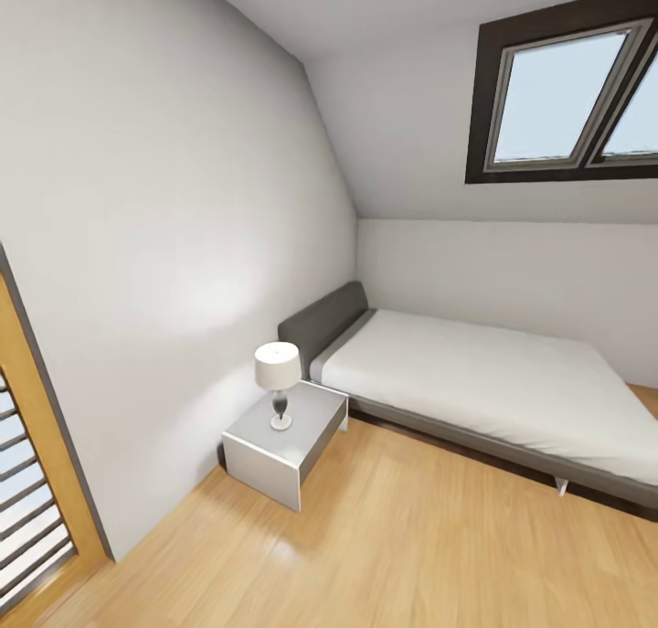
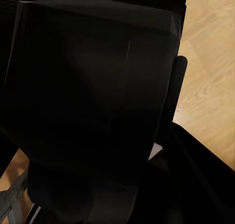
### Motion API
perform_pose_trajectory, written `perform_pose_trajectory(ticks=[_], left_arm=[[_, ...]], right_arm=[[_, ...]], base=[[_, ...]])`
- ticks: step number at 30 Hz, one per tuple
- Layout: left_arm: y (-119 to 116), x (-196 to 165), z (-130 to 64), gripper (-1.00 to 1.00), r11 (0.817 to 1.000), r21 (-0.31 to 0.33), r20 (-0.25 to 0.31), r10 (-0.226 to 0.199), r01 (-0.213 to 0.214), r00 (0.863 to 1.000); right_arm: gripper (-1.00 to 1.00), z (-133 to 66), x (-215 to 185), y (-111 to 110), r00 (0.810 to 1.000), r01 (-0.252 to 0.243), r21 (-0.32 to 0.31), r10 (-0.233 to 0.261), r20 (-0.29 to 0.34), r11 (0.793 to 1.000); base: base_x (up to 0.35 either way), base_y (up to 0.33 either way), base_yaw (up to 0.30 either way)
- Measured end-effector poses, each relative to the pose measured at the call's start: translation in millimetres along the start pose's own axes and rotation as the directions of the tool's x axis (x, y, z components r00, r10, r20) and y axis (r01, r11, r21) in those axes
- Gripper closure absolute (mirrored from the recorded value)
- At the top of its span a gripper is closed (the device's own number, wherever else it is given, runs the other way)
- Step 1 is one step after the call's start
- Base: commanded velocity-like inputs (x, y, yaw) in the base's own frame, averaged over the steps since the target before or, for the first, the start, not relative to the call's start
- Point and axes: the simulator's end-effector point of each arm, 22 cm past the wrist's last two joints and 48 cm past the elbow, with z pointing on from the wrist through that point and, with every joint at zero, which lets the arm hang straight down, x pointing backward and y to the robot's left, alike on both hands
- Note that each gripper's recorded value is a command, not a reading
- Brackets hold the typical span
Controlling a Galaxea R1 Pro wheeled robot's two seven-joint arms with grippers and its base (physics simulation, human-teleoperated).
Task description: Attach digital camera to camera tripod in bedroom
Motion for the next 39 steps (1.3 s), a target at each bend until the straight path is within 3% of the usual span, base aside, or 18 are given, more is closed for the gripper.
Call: perform_pose_trajectory(ticks=[35,39], left_arm=[[4.5,-2.7,-39.3,1.0,1.0,-0.001,-0.001,0.0,0.0,1.0],[-12.4,4.5,-40.4,1.0,0.999,0.036,-0.008,0.011,-0.011,1.0]], right_arm=[[-1.0,-39.6,-4.5,1.2,1.0,0.004,0.0,-0.004,0.011,1.0],[-1.0,-36.9,-0.3,13.7,1.0,0.003,-0.001,-0.003,-0.005,1.0]], base=[[0.0,0.0,0.0],[0.0,0.0,0.0]])
